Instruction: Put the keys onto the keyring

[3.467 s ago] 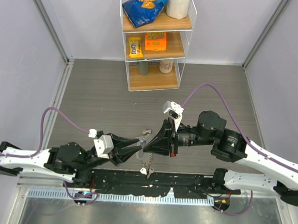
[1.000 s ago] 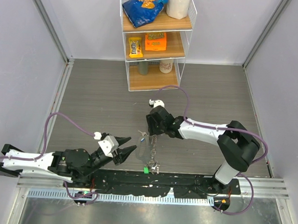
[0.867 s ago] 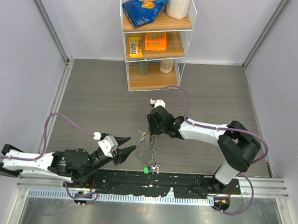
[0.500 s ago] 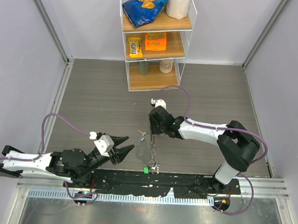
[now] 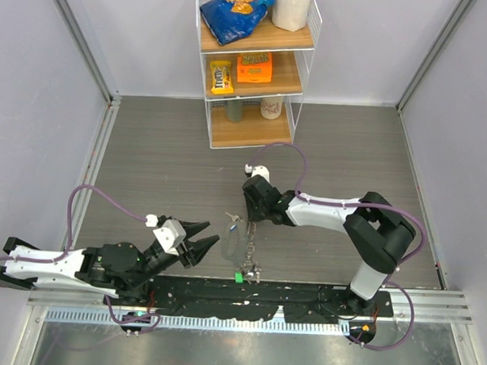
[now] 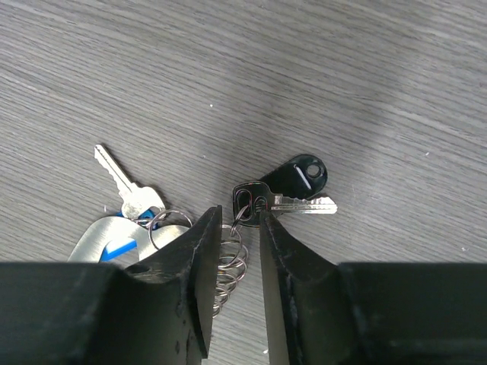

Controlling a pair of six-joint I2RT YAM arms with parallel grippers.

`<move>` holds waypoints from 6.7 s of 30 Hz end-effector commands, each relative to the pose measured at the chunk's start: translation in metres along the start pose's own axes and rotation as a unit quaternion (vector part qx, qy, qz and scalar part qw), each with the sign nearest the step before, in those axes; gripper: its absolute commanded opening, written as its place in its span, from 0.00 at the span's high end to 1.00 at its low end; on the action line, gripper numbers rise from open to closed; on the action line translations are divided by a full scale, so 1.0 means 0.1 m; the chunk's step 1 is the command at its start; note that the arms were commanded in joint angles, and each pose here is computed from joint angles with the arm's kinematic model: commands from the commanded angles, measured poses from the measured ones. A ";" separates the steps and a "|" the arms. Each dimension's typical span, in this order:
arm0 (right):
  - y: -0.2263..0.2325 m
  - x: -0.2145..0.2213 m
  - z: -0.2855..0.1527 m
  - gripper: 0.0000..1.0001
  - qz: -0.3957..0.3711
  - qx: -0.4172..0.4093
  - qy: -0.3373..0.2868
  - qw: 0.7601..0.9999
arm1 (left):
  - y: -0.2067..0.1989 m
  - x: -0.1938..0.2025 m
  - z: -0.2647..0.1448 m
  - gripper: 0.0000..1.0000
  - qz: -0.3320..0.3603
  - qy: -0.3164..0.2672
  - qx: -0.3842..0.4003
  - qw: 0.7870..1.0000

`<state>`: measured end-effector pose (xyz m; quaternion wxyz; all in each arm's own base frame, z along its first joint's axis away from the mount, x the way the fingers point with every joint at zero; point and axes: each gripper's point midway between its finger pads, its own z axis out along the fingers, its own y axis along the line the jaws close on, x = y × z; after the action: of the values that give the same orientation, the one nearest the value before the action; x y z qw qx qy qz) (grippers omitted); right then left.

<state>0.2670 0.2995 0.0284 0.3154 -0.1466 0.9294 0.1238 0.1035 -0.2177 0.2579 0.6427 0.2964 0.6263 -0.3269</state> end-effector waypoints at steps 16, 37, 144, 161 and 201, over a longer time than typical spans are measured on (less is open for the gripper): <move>0.02 -0.37 -0.15 0.95 -0.009 0.009 -0.070 0.997 | 0.04 -0.05 0.02 0.53 -0.004 -0.007 -0.014 1.000; 0.20 -1.19 -1.54 0.95 -0.023 -0.068 -0.291 0.954 | 0.01 -0.23 -0.02 0.54 -0.035 -0.023 -0.002 0.999; 1.47 -0.90 -4.09 0.95 -0.113 -0.542 -0.249 0.795 | -0.75 -0.99 0.03 0.42 0.003 -0.137 0.189 0.972; 1.54 -0.85 -4.10 0.95 -0.121 -0.545 -0.244 0.793 | -0.82 -1.03 0.03 0.43 0.000 -0.140 0.204 0.969; 1.61 -0.72 -3.97 0.94 -0.134 -0.532 -0.233 0.803 | -0.70 -1.19 0.08 1.00 -0.019 -0.152 0.165 0.974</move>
<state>0.0515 0.3337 0.3748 0.3828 -0.3797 0.6229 0.5668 0.0442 -0.2711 0.3404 0.6388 0.3861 0.4778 -0.4632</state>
